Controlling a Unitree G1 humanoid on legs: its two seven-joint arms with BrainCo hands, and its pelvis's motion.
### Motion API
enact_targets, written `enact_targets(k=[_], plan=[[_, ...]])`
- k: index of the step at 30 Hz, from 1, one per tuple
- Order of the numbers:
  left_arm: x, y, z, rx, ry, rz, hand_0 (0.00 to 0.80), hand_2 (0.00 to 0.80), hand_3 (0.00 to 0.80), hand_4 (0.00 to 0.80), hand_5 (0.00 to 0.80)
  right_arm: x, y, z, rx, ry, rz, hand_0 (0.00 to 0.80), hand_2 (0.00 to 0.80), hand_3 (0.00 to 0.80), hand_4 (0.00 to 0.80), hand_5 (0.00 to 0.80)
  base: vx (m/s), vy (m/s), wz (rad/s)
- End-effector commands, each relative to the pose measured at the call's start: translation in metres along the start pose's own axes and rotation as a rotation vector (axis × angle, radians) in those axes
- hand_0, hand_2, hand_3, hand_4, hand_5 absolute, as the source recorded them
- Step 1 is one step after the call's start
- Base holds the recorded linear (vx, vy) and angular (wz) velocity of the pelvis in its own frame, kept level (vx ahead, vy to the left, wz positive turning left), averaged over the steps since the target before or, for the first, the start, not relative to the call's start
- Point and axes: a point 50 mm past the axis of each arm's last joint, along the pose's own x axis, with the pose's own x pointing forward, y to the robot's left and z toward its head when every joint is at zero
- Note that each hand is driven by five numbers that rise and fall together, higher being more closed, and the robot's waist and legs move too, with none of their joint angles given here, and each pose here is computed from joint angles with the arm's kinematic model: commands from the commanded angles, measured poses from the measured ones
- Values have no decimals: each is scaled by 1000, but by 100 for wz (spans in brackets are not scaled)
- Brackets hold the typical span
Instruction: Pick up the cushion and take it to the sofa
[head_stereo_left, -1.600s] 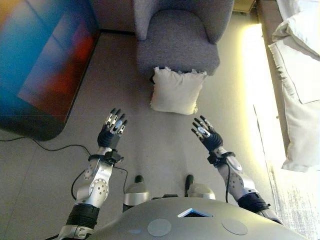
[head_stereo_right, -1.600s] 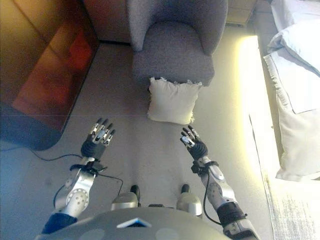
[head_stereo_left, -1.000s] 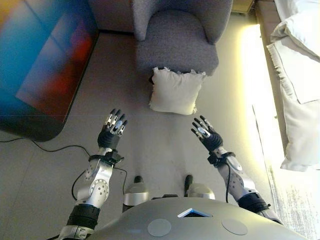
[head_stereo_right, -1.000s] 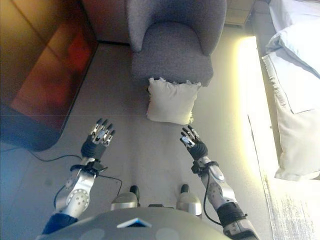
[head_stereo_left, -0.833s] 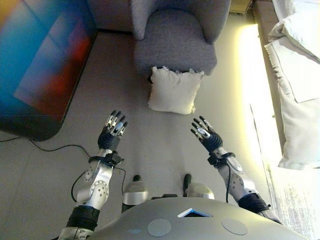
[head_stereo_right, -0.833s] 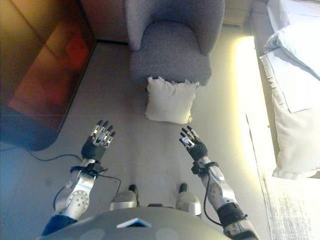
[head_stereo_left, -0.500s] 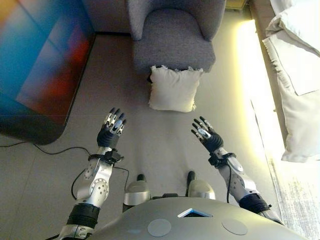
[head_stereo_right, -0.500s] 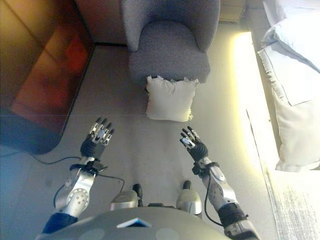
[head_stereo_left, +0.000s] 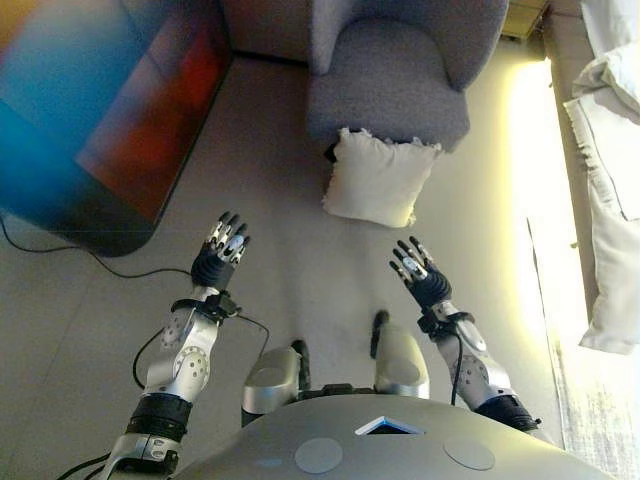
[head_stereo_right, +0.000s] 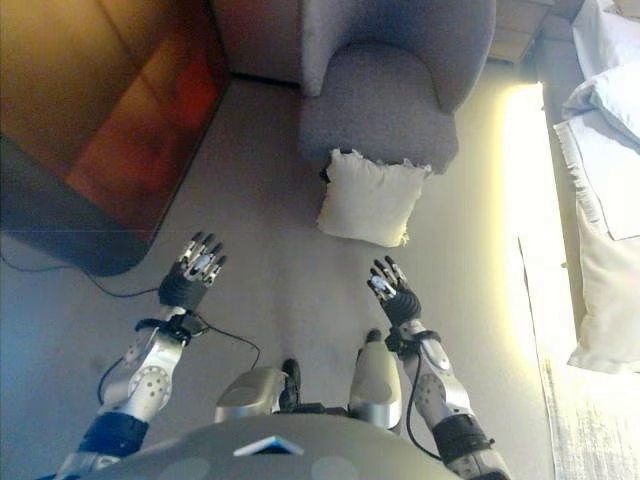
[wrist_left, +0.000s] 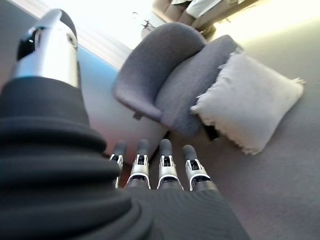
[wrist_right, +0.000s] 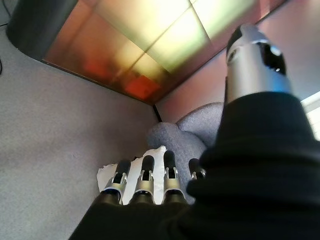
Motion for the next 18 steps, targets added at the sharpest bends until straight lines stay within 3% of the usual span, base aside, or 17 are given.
enact_targets(k=[1,5,10,14,18], plan=[[-1,-17,23,36,-102,-129,0,0,0,0,0,4,3,20,29,-103,23,0,0,0,0,0,636,-139,40],[-9,-17,8,27,-54,-89,0,0,0,0,0,0,-2,7,22,-53,8,0,0,0,0,0,603,-142,43],[-14,-16,11,-20,-72,-40,0,0,0,0,0,-7,-1,8,-20,-10,44,0,0,0,0,0,477,-176,-20],[-5,-26,15,-45,-100,-37,0,0,0,0,0,0,2,13,-48,-26,85,0,0,0,0,0,391,-191,-35],[-2,-26,19,-33,-116,-42,0,0,0,0,0,5,3,20,-37,-58,93,0,0,0,0,0,308,89,-81]])
